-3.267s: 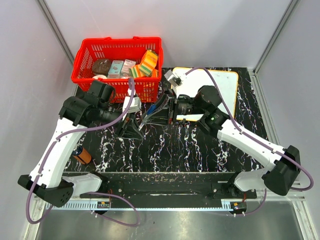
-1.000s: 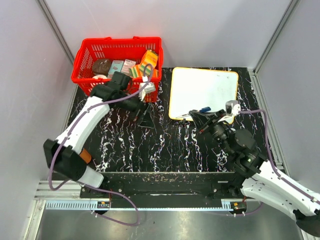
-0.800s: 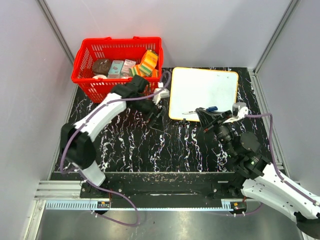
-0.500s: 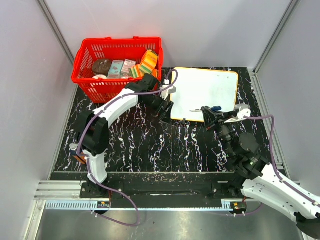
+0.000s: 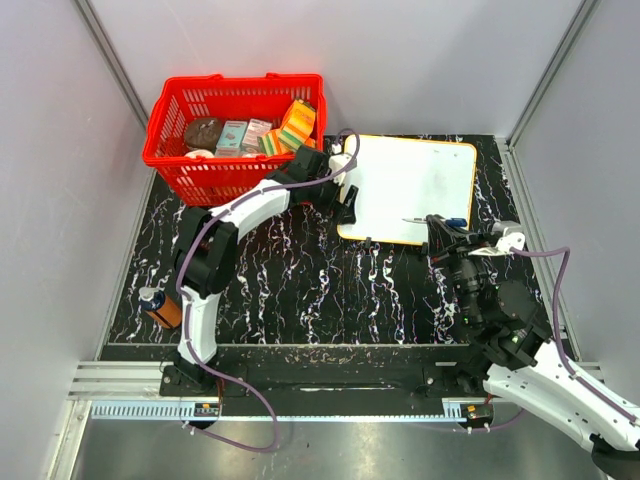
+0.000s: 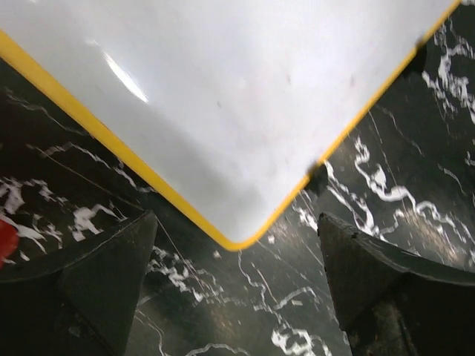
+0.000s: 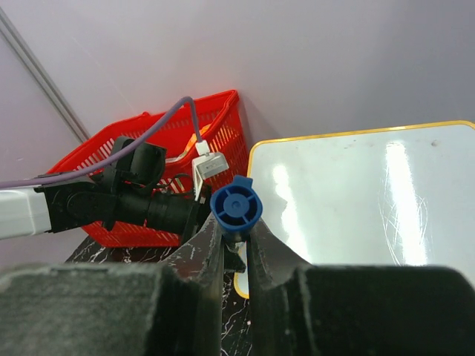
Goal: Write a sentence on the whiteboard
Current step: Move the whiteboard to the center of the board.
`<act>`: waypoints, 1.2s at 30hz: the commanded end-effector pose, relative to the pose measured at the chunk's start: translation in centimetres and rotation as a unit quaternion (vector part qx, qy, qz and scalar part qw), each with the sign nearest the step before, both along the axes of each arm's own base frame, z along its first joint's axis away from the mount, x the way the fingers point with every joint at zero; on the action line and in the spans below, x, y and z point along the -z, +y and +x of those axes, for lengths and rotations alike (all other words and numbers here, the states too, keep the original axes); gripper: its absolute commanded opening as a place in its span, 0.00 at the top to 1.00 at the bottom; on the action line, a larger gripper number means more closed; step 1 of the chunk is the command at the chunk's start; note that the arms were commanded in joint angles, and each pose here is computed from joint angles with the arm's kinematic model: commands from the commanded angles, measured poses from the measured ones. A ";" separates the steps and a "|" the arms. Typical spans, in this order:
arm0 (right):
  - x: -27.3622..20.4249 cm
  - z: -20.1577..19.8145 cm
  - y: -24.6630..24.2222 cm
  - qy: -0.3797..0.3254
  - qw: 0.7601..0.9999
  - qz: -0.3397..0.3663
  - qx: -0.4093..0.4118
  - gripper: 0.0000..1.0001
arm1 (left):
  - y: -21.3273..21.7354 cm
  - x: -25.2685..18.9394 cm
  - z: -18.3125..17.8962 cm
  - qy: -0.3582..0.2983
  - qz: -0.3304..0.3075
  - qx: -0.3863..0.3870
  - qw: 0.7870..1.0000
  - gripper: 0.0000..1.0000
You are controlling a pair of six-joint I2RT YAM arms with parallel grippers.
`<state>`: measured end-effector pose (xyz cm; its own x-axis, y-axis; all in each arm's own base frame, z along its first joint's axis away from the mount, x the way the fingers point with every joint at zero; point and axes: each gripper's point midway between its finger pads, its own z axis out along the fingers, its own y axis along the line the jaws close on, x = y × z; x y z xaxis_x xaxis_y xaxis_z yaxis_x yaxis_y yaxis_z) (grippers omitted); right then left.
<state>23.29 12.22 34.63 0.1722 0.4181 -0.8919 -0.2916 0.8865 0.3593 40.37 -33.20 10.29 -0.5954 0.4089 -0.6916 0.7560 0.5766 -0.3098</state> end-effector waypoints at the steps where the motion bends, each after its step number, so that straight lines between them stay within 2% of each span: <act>1: -0.3 -0.1 -1.0 -0.007 1.000 0.003 0.020 1.00 | -1.4 -2.2 4.3 -0.063 -0.045 -0.057 0.995 0.06; 12: 0.3 -0.1 -1.1 -0.003 1.000 -0.001 0.023 1.00 | -2.7 0.8 4.4 -0.023 -0.049 -0.052 0.997 0.14; 17: 0.2 -0.1 -1.2 -0.005 1.000 -0.006 0.025 1.00 | -3.5 0.7 3.2 -0.008 -0.074 -0.022 0.997 0.22; 24: 0.4 -0.2 -1.4 -0.003 1.000 -0.008 0.027 1.00 | -3.6 1.1 2.0 0.002 -0.085 -0.006 0.996 0.50; 25: 0.4 -0.1 -1.4 -0.001 1.000 -0.009 0.028 1.00 | -3.6 0.8 1.9 -0.001 -0.088 -0.005 0.996 0.60; 29: 0.6 -0.2 -1.5 0.002 1.000 -0.010 0.030 1.00 | -3.1 0.6 1.2 -0.005 -0.092 -0.002 0.996 0.83; 34: 0.8 -0.4 -1.7 0.005 1.000 -0.007 0.029 1.00 | -1.7 0.8 -0.2 -0.009 -0.092 0.004 0.996 0.99; 36: 0.8 -0.4 -1.8 0.006 1.000 -0.007 0.029 1.00 | -1.3 0.9 -0.7 0.003 -0.098 0.013 0.995 1.00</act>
<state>22.93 11.10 33.86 0.1801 0.3915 -0.9024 -0.2615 0.9034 0.3397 38.01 -37.19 10.23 -0.6448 0.2606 -0.7185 0.7485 0.4057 -0.5246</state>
